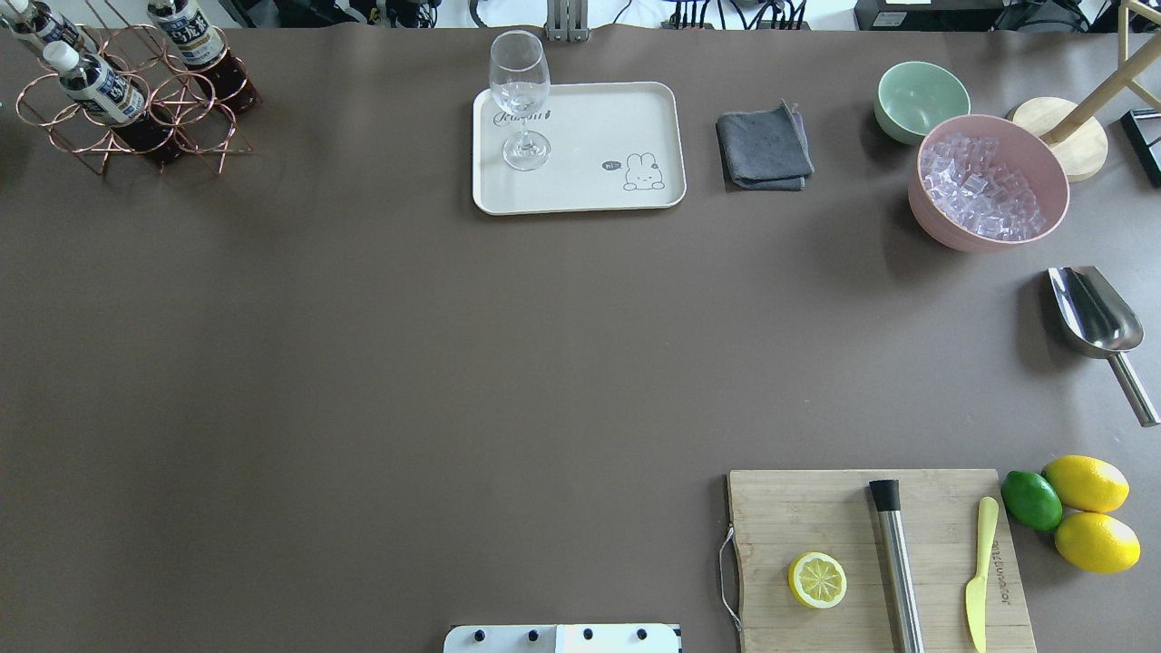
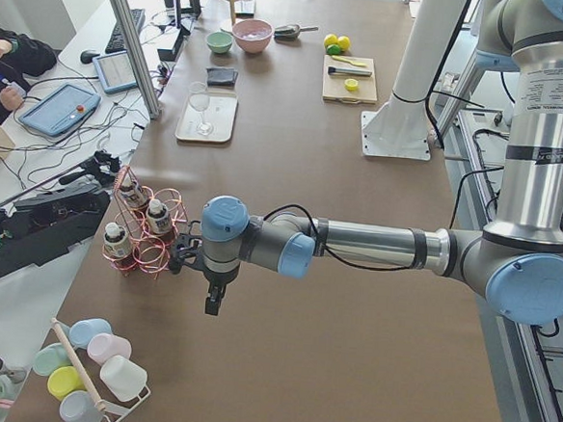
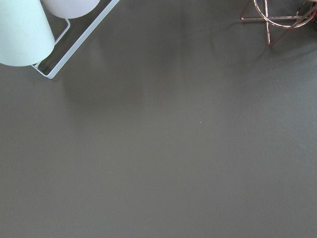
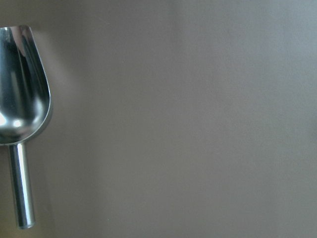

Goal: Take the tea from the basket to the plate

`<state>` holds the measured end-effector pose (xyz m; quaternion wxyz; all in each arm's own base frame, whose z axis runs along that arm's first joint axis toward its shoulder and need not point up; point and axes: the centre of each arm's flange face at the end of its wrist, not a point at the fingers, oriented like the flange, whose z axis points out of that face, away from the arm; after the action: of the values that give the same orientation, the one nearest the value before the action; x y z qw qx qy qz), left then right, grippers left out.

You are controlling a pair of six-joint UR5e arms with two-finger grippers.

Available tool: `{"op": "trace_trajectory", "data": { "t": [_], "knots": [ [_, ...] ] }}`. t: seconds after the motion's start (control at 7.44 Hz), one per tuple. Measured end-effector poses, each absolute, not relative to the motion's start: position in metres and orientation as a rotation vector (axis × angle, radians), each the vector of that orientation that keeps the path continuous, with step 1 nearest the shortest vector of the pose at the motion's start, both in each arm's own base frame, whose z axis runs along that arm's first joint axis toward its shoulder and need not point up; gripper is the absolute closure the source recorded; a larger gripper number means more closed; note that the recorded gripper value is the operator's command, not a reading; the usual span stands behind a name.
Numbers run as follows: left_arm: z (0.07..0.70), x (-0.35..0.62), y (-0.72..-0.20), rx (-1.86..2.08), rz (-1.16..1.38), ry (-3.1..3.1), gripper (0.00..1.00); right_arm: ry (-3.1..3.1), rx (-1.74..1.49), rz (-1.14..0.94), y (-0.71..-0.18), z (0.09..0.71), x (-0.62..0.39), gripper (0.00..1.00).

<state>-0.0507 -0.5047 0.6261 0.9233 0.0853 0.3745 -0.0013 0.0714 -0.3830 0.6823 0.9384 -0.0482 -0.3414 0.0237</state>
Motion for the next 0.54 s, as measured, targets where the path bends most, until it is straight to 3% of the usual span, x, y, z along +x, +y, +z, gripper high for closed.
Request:
{"op": "trace_trajectory", "data": {
  "t": [0.54],
  "knots": [
    [0.549,-0.033,-0.515,0.299,0.086,0.781,0.02,-0.697,-0.098,0.048,-0.383,0.682,0.071,0.00]
  ]
}}
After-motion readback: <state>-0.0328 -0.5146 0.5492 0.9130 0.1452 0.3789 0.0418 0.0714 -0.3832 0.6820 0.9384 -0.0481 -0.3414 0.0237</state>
